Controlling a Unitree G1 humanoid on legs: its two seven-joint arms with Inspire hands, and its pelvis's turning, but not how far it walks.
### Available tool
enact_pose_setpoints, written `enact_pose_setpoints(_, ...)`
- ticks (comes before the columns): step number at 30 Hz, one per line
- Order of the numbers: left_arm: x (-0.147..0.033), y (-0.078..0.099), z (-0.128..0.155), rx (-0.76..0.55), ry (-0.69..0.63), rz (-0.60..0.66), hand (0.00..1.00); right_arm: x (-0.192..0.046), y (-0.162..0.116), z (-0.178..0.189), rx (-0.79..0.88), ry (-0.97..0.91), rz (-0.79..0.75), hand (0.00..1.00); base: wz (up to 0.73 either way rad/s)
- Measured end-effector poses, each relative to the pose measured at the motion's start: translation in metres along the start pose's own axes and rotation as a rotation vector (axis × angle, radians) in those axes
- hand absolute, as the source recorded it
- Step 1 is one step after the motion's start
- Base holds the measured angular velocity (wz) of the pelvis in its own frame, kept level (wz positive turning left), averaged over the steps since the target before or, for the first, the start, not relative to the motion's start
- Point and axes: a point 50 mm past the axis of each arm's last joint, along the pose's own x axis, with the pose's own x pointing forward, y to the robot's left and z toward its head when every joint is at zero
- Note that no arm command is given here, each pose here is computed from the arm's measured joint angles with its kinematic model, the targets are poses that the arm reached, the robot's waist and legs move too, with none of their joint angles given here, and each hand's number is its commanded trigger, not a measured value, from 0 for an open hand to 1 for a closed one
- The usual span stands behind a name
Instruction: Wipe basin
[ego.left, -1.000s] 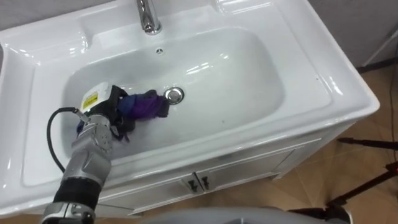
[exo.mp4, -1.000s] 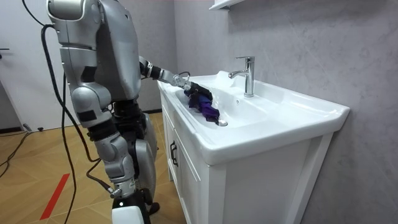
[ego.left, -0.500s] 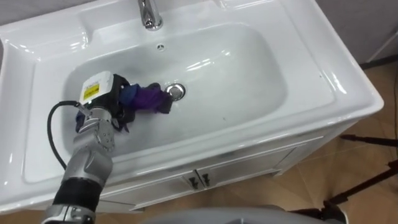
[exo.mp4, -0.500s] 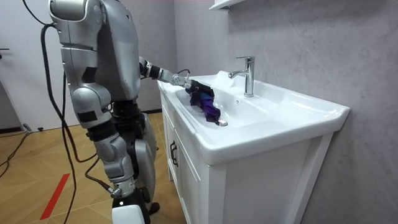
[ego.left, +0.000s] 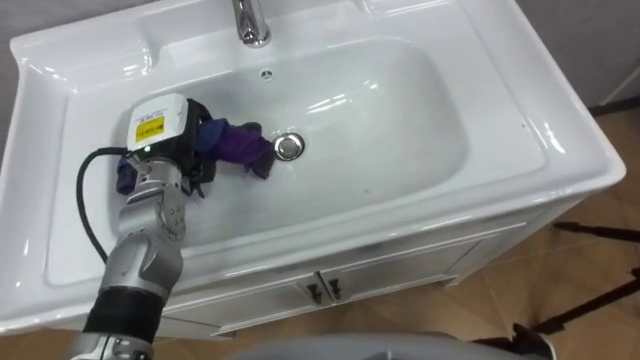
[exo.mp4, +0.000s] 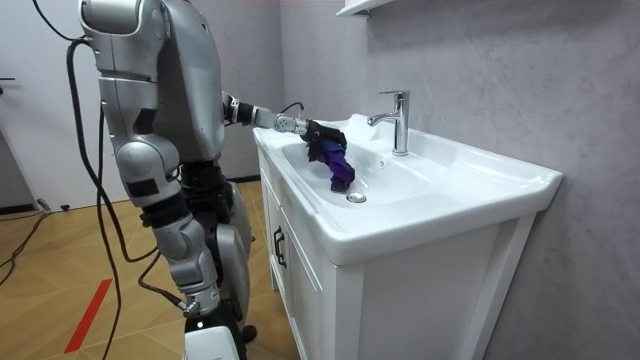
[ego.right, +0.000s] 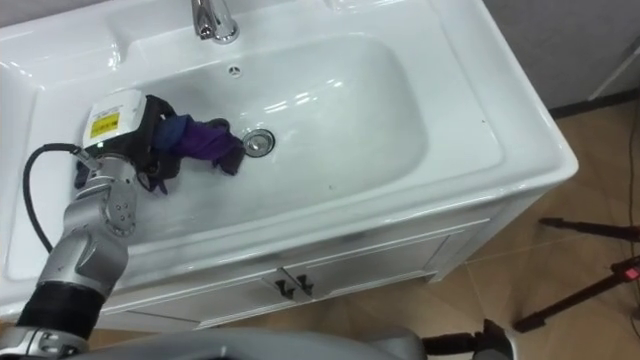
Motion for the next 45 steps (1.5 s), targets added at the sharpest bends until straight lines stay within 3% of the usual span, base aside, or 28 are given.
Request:
enact_pose_setpoints(16, 0.001, 0.017, -0.014, -0.054, 0.040, 0.190, 1.00, 0.001, -0.007, -0.008, -0.002, 0.034, -0.019, 0.00, 0.01)
enact_pose_setpoints(21, 0.001, 0.024, -0.023, -0.131, 0.082, 0.245, 1.00, 0.000, -0.004, -0.008, 0.001, 0.031, -0.007, 0.00, 0.00)
enact_pose_setpoints(45, -0.002, 0.040, -0.038, -0.191, 0.133, 0.399, 1.00, 0.000, -0.005, -0.011, 0.032, 0.043, -0.004, 0.00, 0.00)
